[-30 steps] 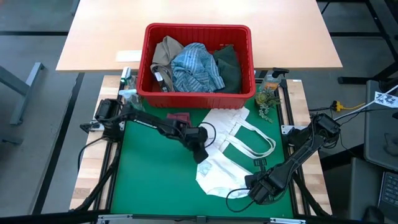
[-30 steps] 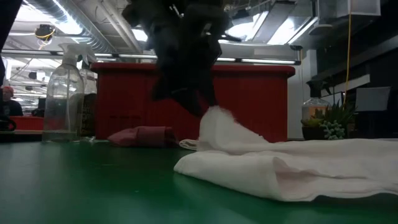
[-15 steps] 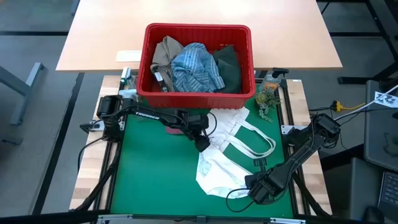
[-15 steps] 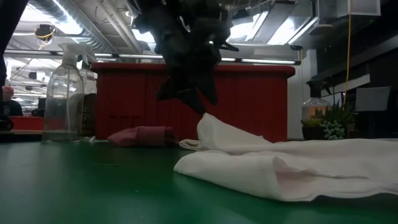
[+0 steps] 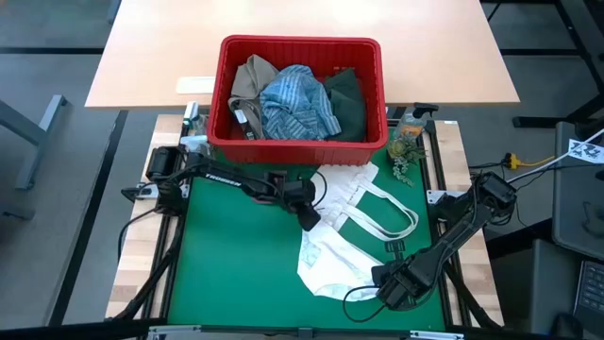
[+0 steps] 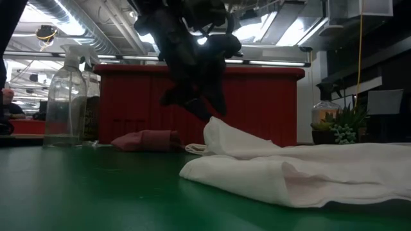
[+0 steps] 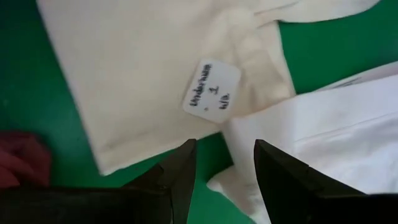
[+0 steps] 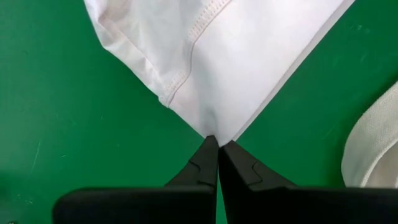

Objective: Fold Laundry from Bin
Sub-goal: Remove the white underwear from the red bin

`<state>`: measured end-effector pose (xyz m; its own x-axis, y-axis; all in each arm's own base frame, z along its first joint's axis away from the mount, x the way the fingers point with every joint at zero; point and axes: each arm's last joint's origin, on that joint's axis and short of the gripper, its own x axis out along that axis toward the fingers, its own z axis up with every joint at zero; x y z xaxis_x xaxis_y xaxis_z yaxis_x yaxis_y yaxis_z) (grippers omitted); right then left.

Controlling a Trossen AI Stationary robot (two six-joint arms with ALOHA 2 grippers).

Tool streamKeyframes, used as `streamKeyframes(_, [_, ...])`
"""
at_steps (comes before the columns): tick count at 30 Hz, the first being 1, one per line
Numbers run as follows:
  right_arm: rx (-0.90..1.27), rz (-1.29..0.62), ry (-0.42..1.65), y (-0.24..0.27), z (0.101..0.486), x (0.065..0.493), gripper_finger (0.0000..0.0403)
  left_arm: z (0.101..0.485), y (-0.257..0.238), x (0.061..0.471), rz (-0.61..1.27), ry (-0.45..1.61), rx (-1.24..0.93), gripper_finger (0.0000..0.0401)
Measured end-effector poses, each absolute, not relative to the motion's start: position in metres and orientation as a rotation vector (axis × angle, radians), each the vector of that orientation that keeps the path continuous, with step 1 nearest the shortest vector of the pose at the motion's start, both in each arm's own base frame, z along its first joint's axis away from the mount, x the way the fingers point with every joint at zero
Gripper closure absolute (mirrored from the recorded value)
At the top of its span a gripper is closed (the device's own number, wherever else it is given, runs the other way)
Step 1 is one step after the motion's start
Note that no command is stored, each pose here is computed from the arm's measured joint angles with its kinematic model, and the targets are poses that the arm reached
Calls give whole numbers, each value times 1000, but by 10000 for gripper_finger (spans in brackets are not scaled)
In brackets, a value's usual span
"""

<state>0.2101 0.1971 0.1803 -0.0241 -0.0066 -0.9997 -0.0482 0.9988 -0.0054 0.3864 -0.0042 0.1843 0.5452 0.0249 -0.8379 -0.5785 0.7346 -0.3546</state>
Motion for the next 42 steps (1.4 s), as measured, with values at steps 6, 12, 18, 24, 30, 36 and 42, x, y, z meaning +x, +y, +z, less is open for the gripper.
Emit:
streamKeyframes(6, [-44, 35, 1594, 197, 180, 210, 398, 187, -6, 390, 371, 890, -672, 246])
streamKeyframes(12, [-44, 36, 1593, 197, 180, 210, 398, 185, -6, 393, 393, 860, -661, 246])
streamKeyframes(18, [-40, 39, 1586, 198, 180, 211, 398, 162, -10, 402, 390, 882, -717, 246])
streamKeyframes(24, [-37, 44, 1579, 198, 180, 211, 398, 152, -12, 407, 346, 889, -733, 251])
streamKeyframes(30, [-30, 43, 1576, 199, 180, 212, 398, 154, -12, 410, 329, 856, -735, 313])
streamKeyframes(36, [-8, 22, 1577, 199, 180, 212, 398, 158, -12, 414, 306, 801, -689, 393])
streamKeyframes(42, [43, -1, 1594, 199, 180, 211, 398, 162, -10, 419, 309, 719, -609, 397])
